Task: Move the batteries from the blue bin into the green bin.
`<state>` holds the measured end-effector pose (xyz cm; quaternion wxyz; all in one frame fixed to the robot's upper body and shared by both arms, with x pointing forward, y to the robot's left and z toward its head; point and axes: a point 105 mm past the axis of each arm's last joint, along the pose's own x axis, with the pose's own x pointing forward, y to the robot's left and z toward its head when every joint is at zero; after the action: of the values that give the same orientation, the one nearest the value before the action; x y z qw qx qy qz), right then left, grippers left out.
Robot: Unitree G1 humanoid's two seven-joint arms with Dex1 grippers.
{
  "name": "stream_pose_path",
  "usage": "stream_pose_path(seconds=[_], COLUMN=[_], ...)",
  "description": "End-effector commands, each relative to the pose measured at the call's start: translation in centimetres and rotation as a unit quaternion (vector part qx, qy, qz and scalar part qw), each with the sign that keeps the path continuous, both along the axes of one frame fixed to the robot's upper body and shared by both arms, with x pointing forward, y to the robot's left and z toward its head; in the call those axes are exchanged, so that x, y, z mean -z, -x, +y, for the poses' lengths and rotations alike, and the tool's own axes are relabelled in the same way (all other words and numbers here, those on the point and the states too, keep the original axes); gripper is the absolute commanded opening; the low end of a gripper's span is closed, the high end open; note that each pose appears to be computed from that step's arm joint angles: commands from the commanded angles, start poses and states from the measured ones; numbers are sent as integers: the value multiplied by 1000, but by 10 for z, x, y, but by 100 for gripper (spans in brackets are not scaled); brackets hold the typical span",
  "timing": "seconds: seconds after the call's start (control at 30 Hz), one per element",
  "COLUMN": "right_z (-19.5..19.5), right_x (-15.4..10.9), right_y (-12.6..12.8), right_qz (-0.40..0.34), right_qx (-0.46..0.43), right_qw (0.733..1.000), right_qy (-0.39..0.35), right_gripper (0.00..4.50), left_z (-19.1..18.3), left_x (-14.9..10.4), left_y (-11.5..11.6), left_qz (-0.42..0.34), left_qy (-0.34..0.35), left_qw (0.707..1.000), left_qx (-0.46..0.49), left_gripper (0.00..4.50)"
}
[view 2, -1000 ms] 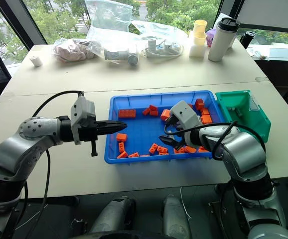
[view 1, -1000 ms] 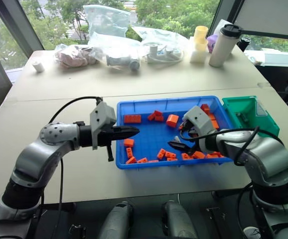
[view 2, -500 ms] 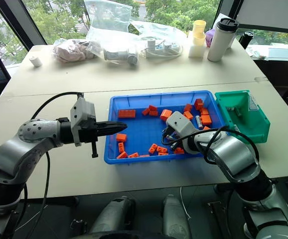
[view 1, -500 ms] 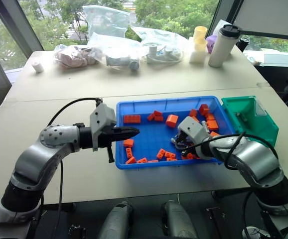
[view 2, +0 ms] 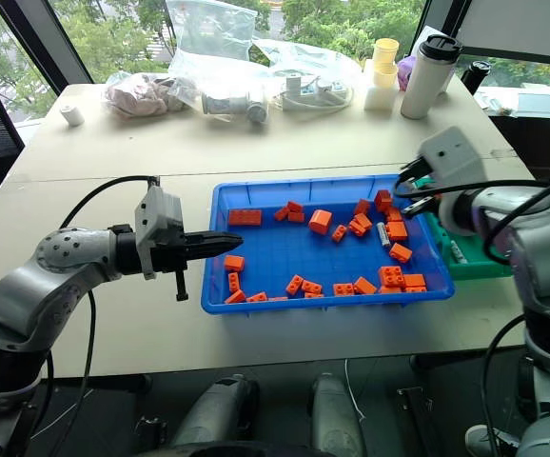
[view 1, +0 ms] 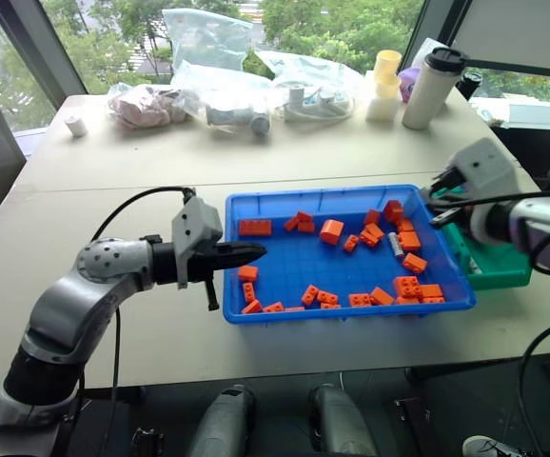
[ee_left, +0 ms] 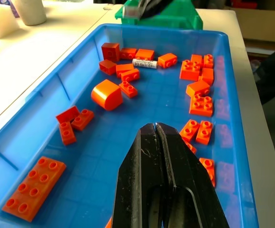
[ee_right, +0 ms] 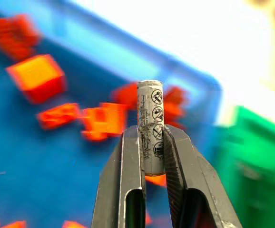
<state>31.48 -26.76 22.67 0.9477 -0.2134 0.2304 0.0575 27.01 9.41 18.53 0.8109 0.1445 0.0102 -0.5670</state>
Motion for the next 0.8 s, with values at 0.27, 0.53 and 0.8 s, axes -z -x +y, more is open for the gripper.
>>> stream_pose_path(seconds=[0.27,0.53,0.8], right_z=[-66,-29,64], right_x=[17,4,43], right_y=[2,-7,-19], right_qz=[21,-2,49], right_qx=[56,-19,-138], right_qw=[998,1000,987], right_qy=[16,-8,-67], right_gripper=[106,441,441], left_z=[-7,-7,-10], left_x=[-13,-12,-14], left_y=[-4,-1,-1], left_qz=[-27,-25,-28], left_qy=[8,5,4], left_qw=[999,999,999], left_qx=[24,25,27], left_gripper=[0,0,0])
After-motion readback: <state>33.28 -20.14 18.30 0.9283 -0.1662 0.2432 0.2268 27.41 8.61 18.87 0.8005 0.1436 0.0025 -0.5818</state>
